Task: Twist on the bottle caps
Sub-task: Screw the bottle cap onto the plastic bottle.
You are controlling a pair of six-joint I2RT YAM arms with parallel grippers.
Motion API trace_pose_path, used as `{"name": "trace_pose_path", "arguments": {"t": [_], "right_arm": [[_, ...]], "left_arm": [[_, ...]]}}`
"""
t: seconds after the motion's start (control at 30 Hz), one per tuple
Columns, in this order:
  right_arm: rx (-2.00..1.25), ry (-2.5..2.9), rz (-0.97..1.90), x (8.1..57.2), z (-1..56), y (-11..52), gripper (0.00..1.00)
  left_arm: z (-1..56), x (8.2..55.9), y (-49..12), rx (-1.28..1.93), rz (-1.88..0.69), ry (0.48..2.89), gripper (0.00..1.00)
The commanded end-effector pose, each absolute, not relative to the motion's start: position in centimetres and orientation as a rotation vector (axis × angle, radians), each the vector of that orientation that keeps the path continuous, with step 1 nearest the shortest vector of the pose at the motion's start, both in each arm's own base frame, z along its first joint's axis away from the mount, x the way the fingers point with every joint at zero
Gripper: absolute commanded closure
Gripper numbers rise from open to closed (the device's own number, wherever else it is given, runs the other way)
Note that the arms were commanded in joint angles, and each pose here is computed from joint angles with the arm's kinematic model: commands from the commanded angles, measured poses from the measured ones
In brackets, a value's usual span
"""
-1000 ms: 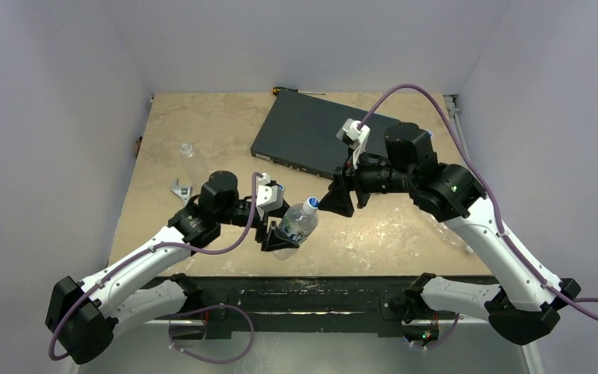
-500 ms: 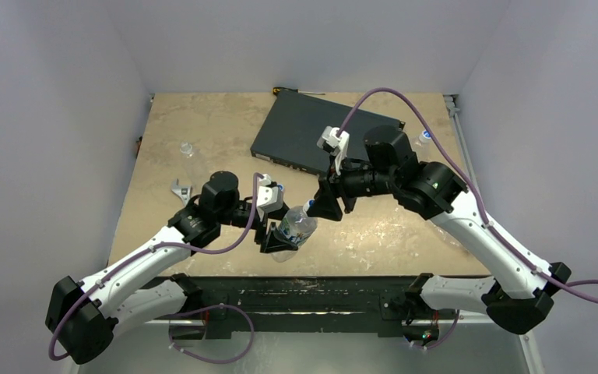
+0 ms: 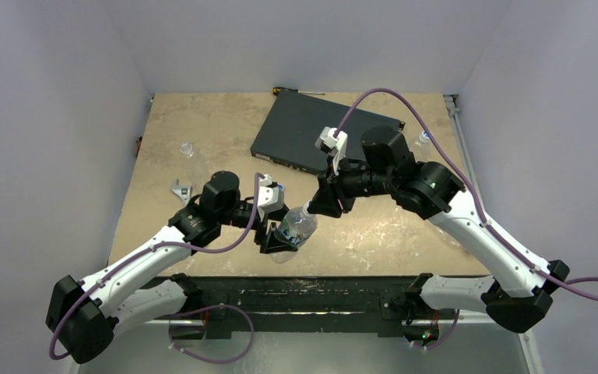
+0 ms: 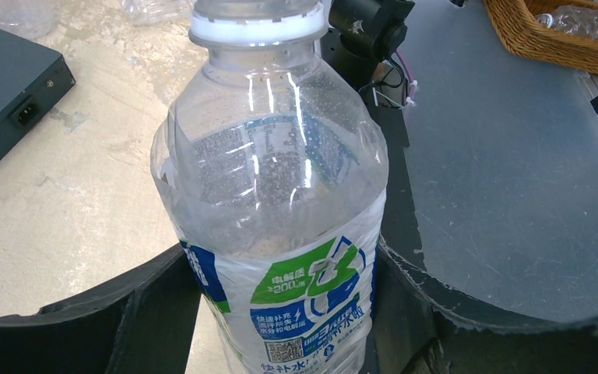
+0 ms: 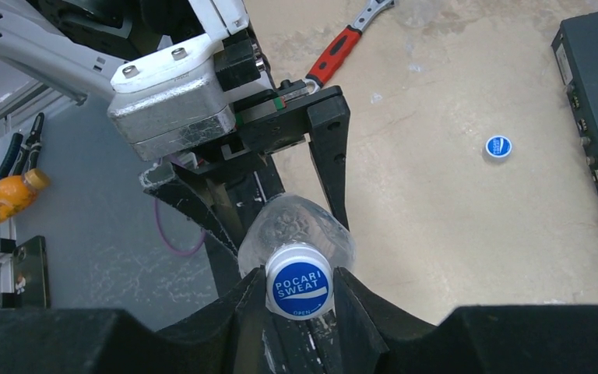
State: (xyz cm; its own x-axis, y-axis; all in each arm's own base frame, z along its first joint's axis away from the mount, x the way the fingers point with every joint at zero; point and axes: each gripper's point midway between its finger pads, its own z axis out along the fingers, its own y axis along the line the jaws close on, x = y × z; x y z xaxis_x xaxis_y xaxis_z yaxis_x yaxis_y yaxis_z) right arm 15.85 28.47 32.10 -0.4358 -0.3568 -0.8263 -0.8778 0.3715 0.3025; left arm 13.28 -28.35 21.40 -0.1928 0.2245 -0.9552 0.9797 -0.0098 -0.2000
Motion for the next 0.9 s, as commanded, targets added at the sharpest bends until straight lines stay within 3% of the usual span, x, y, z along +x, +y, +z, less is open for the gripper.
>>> {"name": "trace_pose_path", "arguments": {"t": [0.0,0.13,0.53,0.7,0.87], "right_arm": [[-1.072,1.93,0.998,15.88,32.72,28.67,0.59],[-1.07,1.934,0.997,15.91,32.64,28.7,0.54],[-1.093,1.953,1.005,15.62,31.84,28.75,0.53],[-1.091,1.953,0.998,15.66,31.82,28.65,0.6],[-1.098,1.955,1.002,15.43,31.79,28.51,0.77]], "left_arm": [[23.62,13.57,-28.75,1.31,-1.263,1.426,1.0],[23.64,13.61,-28.75,1.309,-1.262,1.427,1.0],[23.76,13.57,-28.75,1.31,-1.264,1.427,1.0],[23.73,13.61,-28.81,1.309,-1.268,1.427,1.0],[23.71,13.43,-28.88,1.319,-1.281,1.423,1.0]]}}
